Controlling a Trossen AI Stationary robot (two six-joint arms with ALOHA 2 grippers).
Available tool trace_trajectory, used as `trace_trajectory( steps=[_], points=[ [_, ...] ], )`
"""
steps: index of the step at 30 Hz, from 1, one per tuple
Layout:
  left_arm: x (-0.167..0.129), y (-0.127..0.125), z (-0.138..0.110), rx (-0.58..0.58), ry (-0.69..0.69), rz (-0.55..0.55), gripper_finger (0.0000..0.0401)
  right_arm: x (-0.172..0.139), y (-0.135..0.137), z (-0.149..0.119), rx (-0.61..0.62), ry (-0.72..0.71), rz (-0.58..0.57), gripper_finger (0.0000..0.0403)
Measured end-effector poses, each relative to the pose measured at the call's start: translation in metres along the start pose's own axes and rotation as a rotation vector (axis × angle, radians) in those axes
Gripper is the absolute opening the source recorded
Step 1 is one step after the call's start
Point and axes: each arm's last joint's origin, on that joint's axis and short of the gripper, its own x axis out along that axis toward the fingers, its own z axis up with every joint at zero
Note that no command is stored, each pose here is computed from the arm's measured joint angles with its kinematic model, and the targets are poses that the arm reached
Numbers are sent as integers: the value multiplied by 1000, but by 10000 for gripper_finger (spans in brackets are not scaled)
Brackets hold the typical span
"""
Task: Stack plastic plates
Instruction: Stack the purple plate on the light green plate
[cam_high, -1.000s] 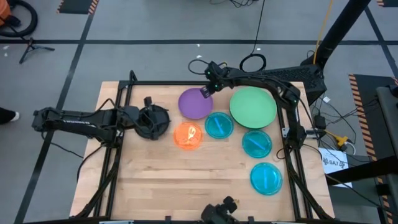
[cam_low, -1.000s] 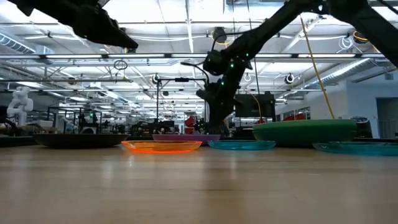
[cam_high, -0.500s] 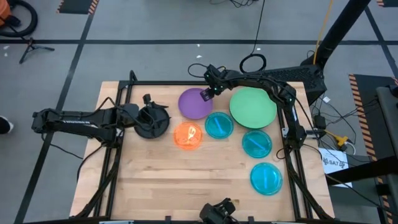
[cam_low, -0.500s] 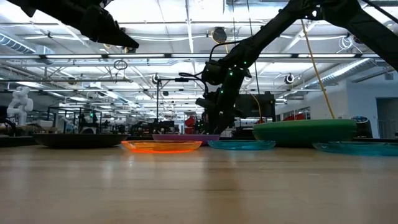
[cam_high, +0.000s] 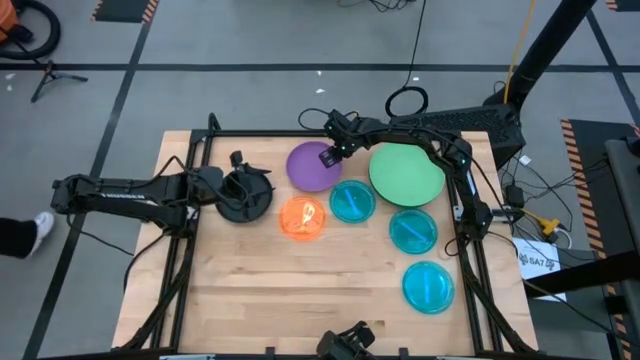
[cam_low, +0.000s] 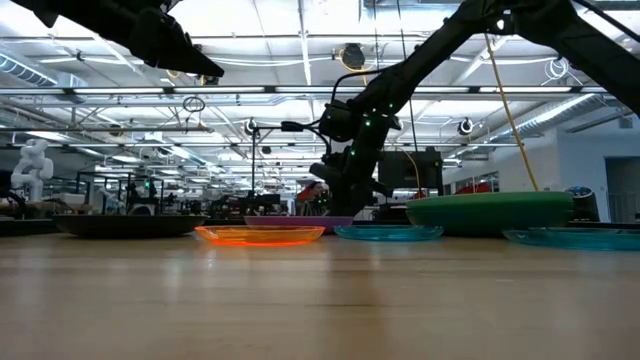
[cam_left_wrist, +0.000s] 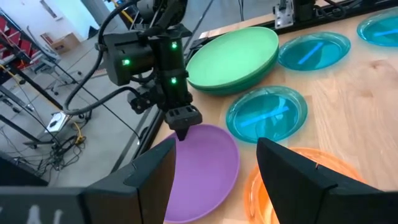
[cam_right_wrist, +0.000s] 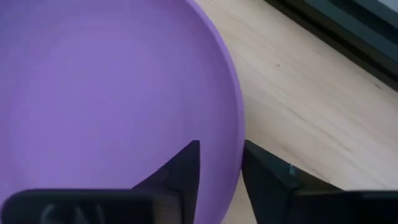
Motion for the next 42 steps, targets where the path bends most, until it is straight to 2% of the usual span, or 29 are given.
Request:
trace_trajectory(
  steps=[10,20,25,31,37,42],
  points=[
    [0,0,0,2,-1,0,230,0,0,1,27,-9,5,10],
    [0,0,0,1,-2,1,230,-11,3,10,45,-88,39,6],
    [0,0,0,1,-2,1,230,-43,5,17,25,-148,62,6],
    [0,0,0,-6,-2,1,230,-98,4,17,-28,-178,75,3],
    [0,0,0,-22,-3,1,230,-150,-8,0,-70,-93,43,2],
    [0,0,0,-39,-3,1,230,-176,-26,-22,-56,-70,-2,2]
  ],
)
